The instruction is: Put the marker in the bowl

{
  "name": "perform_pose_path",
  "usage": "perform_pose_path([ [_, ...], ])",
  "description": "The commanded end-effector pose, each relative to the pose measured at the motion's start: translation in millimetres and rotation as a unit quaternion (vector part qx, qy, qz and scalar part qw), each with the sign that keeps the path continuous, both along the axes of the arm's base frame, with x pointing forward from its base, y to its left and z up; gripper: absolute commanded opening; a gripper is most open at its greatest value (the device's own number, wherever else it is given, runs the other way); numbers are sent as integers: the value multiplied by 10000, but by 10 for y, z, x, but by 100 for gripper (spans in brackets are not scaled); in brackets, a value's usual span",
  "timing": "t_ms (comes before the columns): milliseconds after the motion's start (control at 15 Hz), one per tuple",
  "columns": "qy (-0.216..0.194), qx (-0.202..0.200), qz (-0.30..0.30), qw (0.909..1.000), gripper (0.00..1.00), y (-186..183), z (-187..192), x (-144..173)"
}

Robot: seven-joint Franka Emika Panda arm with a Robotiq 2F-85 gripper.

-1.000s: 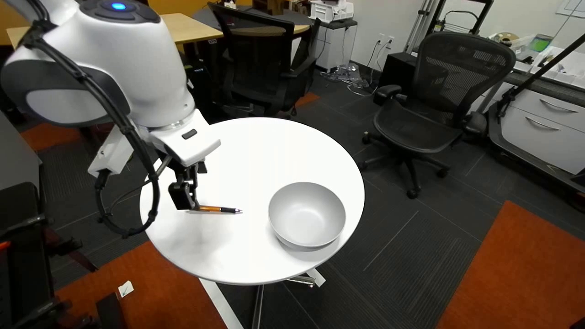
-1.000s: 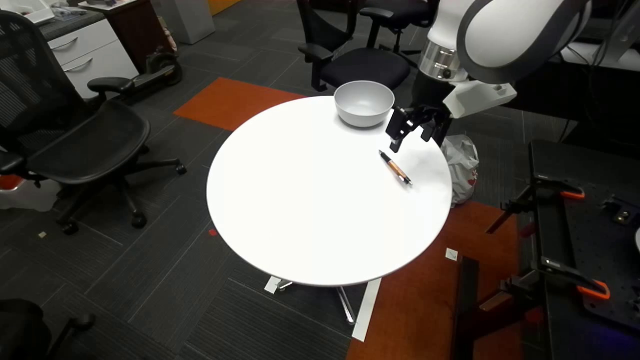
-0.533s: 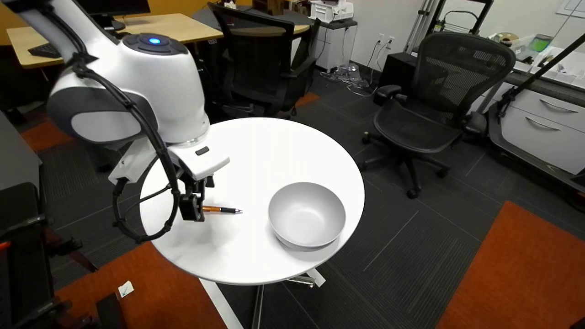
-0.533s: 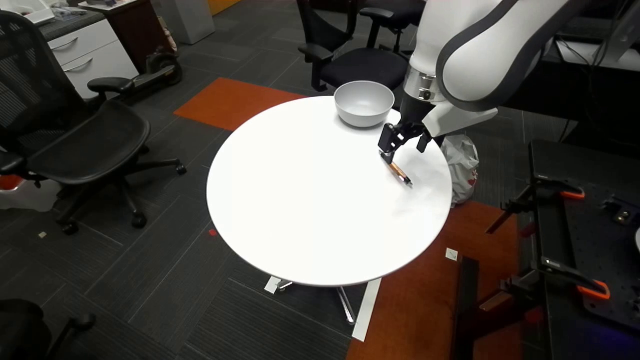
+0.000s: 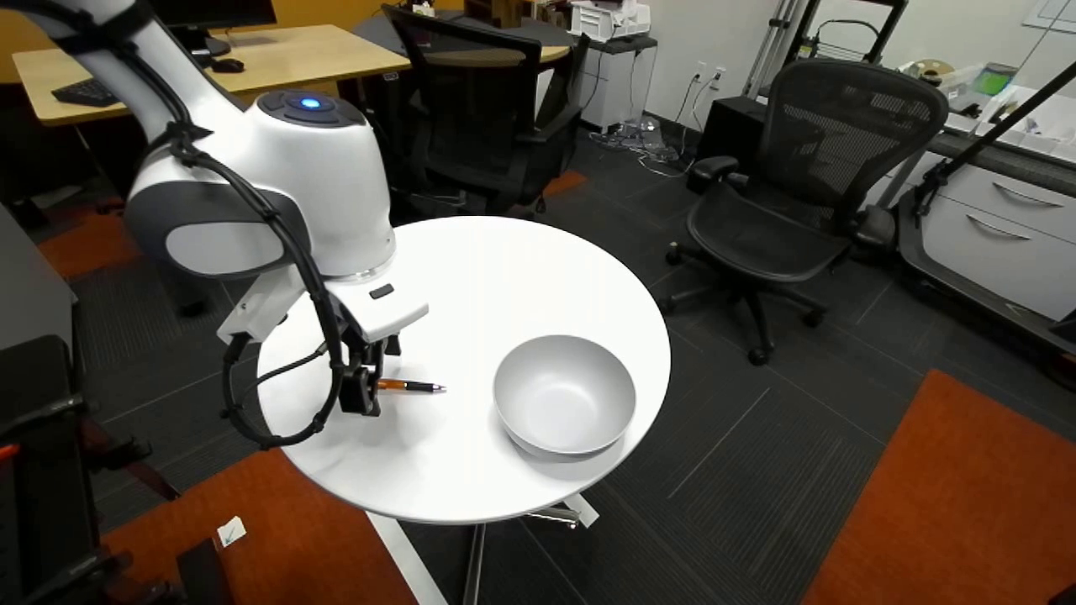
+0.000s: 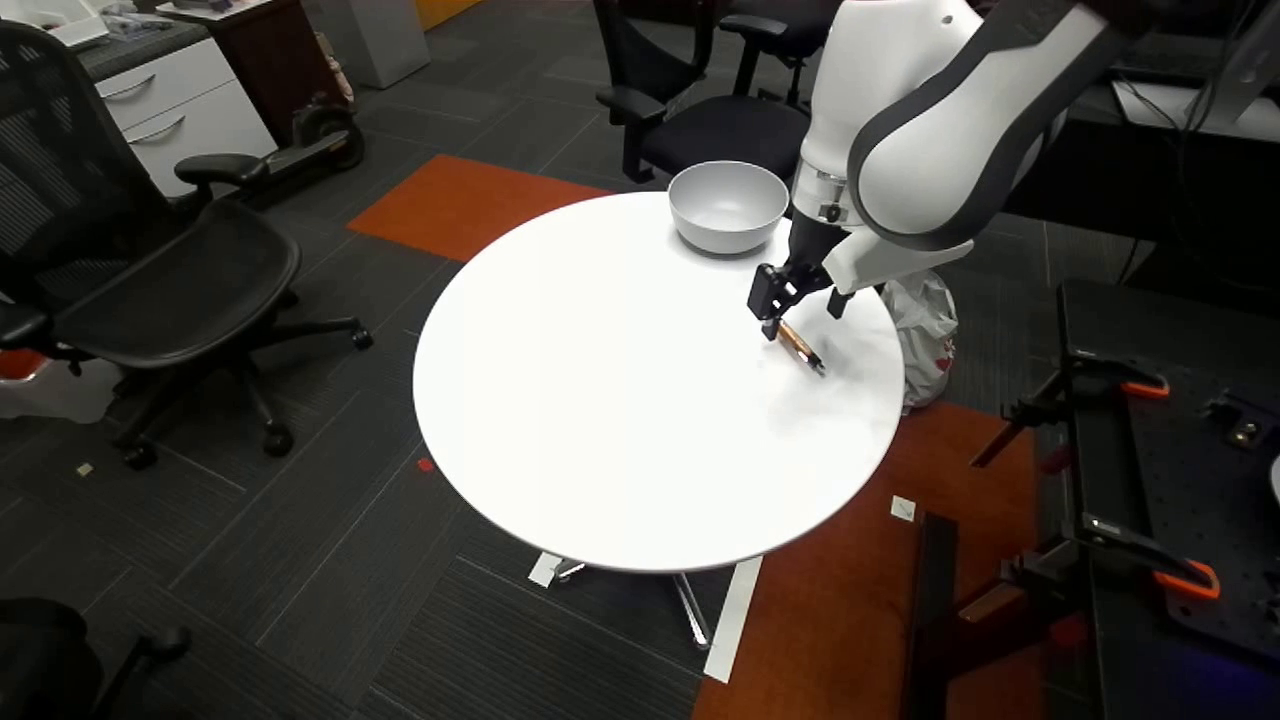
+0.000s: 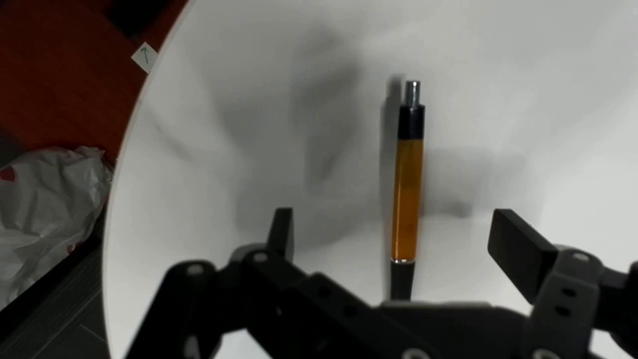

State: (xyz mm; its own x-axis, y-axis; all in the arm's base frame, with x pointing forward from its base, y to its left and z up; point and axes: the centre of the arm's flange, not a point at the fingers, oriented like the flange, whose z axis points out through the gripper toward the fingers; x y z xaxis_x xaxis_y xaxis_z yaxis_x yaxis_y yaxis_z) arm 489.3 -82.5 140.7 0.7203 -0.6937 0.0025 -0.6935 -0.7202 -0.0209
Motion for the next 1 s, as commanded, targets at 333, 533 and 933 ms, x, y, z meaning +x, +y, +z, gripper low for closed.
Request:
perform_pose_path([
  [333, 68, -364, -138, 9992, 66, -1, -93, 149],
  [533, 91, -428, -123, 9990, 42, -14, -122, 172],
  [933, 38, -465, -69, 9989, 0, 17, -124, 174],
])
